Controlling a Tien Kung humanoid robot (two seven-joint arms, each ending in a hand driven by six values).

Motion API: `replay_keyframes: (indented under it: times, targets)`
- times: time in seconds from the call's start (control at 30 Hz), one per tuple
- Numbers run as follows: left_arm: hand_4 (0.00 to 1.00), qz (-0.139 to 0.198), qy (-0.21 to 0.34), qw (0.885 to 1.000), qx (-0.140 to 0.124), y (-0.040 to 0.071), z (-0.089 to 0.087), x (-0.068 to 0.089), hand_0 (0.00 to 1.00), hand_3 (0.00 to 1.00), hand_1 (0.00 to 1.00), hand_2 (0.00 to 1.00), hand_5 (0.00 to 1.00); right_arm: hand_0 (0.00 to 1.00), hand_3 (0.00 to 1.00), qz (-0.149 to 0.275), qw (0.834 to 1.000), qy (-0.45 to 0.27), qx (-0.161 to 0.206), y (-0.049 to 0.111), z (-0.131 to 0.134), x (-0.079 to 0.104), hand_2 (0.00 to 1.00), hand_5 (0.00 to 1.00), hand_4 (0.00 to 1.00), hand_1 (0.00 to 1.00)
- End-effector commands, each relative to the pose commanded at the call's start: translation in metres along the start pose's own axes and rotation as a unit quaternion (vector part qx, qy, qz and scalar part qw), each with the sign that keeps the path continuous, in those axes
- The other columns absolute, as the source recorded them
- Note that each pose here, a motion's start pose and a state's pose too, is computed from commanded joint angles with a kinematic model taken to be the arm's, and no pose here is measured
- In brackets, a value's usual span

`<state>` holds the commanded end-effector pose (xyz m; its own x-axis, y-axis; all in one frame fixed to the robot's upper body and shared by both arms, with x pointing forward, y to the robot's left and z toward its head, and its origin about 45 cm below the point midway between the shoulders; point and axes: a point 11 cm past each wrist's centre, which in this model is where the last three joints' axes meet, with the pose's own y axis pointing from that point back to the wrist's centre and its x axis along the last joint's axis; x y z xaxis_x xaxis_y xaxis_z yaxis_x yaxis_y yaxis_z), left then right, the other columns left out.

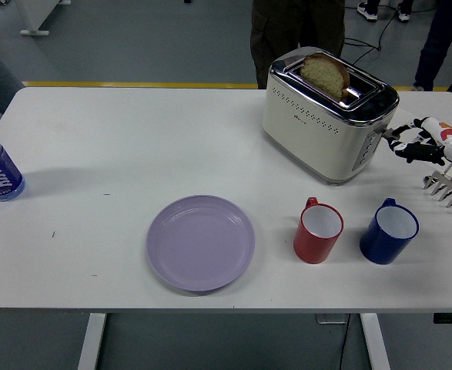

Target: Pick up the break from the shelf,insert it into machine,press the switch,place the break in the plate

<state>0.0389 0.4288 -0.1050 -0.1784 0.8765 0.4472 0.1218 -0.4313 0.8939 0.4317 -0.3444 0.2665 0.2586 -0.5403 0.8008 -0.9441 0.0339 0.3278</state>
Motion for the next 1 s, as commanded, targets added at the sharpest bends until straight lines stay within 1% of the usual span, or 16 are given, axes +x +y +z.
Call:
replay_keyframes:
  times: [1.0]
  targets:
    - [0.357, -0.001, 0.001, 1.000, -0.002, 0.001, 0.002, -0.001, 0.640, 0.554, 0.495, 0.468, 0.830, 0.006, 0.740, -0.025, 1.000, -0.001, -0.018, -0.004, 0.008, -0.020, 0.265, 0.603, 0.608, 0.002]
